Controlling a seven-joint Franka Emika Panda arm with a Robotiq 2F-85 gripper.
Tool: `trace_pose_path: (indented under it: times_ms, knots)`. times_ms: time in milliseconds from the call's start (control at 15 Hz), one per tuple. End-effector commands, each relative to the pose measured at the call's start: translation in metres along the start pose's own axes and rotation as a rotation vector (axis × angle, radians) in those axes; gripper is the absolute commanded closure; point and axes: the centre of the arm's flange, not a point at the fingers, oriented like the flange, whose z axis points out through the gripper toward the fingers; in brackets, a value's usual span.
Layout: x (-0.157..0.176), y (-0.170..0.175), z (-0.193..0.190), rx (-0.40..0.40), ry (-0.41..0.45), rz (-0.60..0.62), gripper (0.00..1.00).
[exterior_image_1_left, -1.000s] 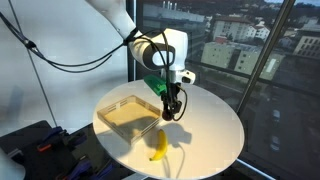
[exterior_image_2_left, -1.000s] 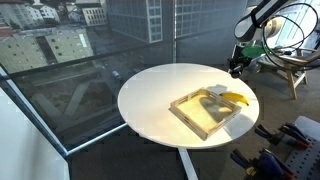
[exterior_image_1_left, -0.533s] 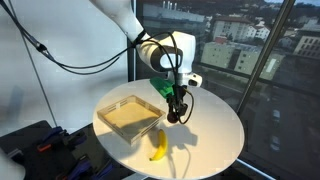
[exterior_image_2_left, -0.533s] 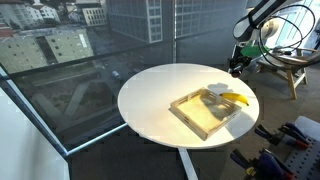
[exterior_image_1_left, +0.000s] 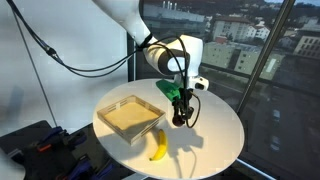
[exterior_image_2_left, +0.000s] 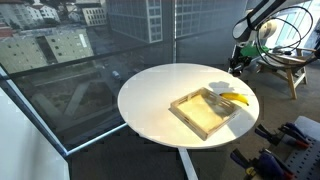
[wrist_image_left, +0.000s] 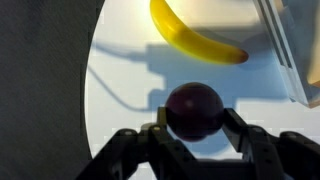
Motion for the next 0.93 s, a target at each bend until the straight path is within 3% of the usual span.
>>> trace_pose_path:
  times_ms: [0,867]
  knots:
    - [0.016,0.007,0.001,0.012,-0.011,0.022,0.66]
    - [0.025,0.019,0.025,0.005,-0.011,0.037,0.66]
